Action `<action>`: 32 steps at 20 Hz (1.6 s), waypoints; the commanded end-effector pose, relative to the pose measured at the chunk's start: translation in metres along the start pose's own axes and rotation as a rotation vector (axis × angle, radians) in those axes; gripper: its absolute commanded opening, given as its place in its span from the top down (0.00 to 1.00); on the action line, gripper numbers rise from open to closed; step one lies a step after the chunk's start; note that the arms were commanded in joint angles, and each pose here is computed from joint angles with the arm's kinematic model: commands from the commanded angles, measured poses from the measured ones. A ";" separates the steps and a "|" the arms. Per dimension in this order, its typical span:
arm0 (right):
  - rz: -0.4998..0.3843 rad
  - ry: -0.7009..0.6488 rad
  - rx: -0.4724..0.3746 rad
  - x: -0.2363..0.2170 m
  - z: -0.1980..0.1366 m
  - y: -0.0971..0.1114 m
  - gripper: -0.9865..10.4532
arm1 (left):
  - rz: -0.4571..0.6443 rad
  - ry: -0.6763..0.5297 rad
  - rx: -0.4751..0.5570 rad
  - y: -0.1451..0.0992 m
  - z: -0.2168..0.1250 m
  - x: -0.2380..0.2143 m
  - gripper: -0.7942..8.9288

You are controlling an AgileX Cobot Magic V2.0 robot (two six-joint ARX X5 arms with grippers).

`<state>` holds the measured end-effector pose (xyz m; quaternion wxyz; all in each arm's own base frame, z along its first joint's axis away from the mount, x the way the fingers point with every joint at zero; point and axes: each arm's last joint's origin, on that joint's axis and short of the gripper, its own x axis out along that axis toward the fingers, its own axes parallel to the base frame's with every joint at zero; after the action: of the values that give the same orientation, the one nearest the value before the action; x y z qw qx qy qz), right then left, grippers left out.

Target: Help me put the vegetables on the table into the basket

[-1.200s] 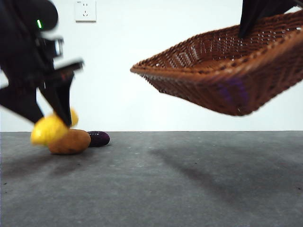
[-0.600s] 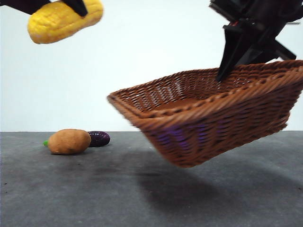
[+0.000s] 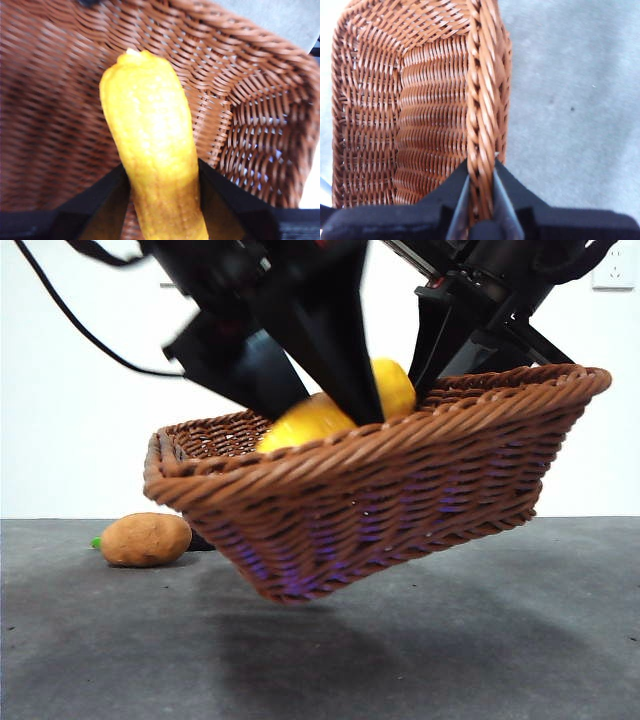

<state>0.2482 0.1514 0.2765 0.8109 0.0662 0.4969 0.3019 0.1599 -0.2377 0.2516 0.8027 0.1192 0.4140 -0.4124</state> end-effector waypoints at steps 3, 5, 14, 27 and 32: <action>0.012 0.003 0.007 0.001 -0.001 0.000 0.92 | -0.041 0.071 -0.019 -0.004 -0.005 0.021 0.88; 0.013 0.004 0.000 0.001 -0.001 0.000 0.92 | -0.077 0.079 -0.021 -0.005 -0.005 0.022 0.57; 0.013 0.031 -0.048 0.001 -0.003 0.000 0.92 | -0.088 0.045 -0.027 -0.006 -0.003 0.012 0.37; 0.027 -0.019 -0.109 -0.006 0.002 -0.004 0.92 | 0.385 -0.257 -0.254 0.034 -0.009 -0.102 0.37; -0.004 -0.099 -0.010 -0.027 0.005 -0.015 0.92 | 0.560 -0.191 -0.161 0.108 -0.004 -0.119 0.37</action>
<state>0.2509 0.1242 0.2924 0.8360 0.0632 0.4575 0.2965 0.2008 -0.1018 0.3244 0.9327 0.0717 0.3266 -0.1350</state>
